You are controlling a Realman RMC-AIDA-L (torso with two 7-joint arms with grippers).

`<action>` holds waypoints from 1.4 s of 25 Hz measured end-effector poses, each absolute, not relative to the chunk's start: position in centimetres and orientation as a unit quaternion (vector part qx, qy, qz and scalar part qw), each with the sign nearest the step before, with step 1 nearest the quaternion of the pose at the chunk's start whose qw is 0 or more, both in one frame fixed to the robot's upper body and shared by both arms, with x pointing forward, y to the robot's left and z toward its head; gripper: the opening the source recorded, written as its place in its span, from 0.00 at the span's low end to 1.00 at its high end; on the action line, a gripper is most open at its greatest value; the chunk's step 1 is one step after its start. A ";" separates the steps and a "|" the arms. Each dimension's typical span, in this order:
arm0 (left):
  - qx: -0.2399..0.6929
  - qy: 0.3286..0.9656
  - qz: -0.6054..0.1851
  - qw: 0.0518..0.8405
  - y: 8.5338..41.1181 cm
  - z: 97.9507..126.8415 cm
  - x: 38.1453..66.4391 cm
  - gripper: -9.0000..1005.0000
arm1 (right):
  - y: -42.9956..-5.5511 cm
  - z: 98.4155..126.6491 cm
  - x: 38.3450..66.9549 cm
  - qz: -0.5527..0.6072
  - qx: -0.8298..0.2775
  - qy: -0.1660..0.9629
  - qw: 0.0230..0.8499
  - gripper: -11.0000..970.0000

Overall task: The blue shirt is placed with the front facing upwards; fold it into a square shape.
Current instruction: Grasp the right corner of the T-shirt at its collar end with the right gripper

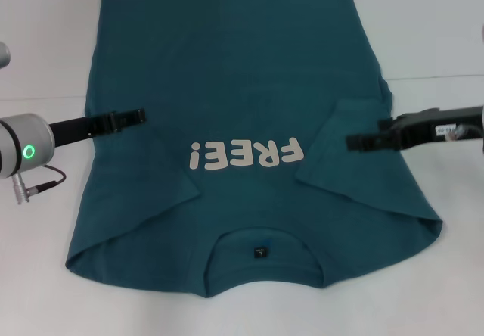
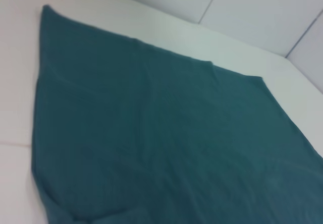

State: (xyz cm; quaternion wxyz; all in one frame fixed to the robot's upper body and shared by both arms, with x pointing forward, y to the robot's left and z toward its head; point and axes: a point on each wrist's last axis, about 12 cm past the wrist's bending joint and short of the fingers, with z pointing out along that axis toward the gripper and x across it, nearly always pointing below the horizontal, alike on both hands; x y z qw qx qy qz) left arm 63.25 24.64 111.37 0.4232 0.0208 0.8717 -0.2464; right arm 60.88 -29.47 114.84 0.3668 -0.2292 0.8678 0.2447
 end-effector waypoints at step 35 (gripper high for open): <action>0.084 0.821 -0.259 0.501 24.8 110.7 62.3 0.85 | -31.9 117.2 62.5 0.135 -0.058 0.979 0.139 0.97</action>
